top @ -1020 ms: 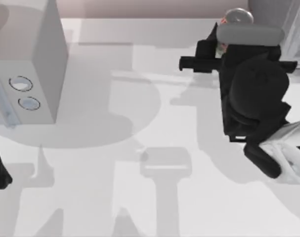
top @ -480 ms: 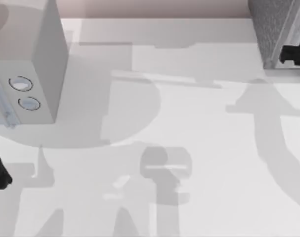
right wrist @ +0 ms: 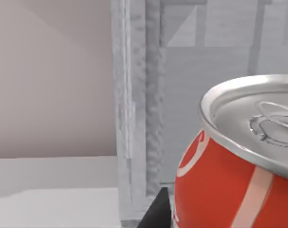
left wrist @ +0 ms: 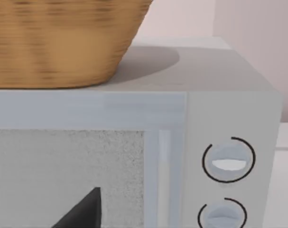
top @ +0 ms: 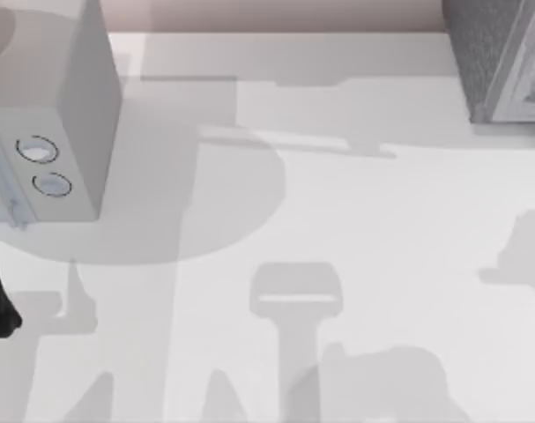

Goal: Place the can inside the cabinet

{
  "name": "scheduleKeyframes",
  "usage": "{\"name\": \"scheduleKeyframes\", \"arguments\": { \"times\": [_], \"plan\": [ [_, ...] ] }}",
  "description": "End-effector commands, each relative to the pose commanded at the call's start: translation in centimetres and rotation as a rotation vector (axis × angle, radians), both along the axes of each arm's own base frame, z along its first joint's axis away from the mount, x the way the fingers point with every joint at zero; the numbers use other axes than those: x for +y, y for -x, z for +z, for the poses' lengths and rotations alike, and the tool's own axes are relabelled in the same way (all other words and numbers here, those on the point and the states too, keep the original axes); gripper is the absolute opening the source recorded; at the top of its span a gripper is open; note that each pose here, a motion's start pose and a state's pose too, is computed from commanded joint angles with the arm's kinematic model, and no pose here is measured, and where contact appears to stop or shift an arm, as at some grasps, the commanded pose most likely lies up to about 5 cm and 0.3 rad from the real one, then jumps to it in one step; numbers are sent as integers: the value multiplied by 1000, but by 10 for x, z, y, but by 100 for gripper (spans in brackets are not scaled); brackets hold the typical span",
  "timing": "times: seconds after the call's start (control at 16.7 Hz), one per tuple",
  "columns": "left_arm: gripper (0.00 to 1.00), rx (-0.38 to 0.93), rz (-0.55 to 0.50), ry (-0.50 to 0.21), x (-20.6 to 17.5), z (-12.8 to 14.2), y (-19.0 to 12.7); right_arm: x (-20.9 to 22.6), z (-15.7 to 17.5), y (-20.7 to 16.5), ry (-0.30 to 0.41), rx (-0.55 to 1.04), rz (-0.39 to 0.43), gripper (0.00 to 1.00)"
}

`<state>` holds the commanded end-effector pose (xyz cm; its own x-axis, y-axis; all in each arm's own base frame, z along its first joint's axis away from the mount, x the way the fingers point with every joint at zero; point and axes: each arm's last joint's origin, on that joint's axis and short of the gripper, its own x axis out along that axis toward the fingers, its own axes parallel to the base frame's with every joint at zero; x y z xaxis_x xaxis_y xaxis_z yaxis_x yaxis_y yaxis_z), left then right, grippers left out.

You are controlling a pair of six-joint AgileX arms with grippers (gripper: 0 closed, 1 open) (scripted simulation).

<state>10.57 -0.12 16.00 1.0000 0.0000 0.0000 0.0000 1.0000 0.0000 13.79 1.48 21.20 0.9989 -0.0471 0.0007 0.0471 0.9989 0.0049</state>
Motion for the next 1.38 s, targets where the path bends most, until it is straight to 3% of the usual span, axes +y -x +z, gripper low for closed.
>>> {"name": "scheduleKeyframes", "arguments": {
  "times": [0.42, 0.9, 1.08, 1.38],
  "plan": [
    [100, 0, 0, 0, 0, 0, 0, -15, -47, 31, 3, 1, 42, 0],
    [100, 0, 0, 0, 0, 0, 0, -16, -51, 32, 3, 1, 49, 0],
    [100, 0, 0, 0, 0, 0, 0, -16, -39, 32, 1, 7, 43, 0],
    [100, 0, 0, 0, 0, 0, 0, -13, 22, 31, 1, -7, 48, 0]
  ]
}}
